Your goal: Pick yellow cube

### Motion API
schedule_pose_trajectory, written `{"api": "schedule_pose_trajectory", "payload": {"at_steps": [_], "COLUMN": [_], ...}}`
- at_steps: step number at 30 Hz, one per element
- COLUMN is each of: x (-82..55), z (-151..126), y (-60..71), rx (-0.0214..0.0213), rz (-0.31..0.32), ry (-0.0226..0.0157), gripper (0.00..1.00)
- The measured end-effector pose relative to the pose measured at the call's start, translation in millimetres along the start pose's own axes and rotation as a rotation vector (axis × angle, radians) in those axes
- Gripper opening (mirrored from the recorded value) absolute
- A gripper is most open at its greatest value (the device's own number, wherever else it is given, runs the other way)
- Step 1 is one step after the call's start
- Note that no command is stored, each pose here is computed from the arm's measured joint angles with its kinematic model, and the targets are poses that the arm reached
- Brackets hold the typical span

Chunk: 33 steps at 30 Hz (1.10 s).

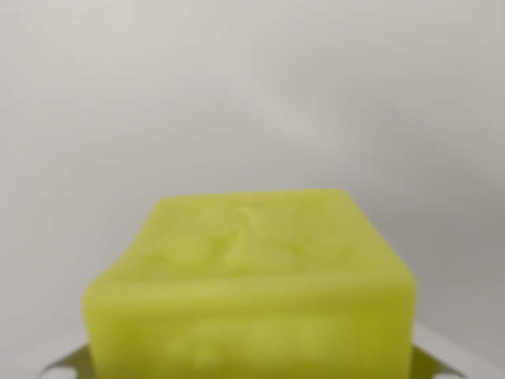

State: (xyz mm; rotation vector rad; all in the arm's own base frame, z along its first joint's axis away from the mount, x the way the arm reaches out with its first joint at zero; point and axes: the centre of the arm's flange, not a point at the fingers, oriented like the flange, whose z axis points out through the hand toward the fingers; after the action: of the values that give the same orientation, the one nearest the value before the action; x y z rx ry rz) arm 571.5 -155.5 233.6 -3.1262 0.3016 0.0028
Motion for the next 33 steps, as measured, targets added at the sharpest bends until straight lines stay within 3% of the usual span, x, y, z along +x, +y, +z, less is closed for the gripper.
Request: {"api": "schedule_pose_trajectory", "payload": {"at_steps": [33], "x": [-0.1], "z": [-82.9], "y": [-0.1], "rx": [0.0000], "rz": [0.000], "ry": [-0.0002], "gripper": [0.00]}}
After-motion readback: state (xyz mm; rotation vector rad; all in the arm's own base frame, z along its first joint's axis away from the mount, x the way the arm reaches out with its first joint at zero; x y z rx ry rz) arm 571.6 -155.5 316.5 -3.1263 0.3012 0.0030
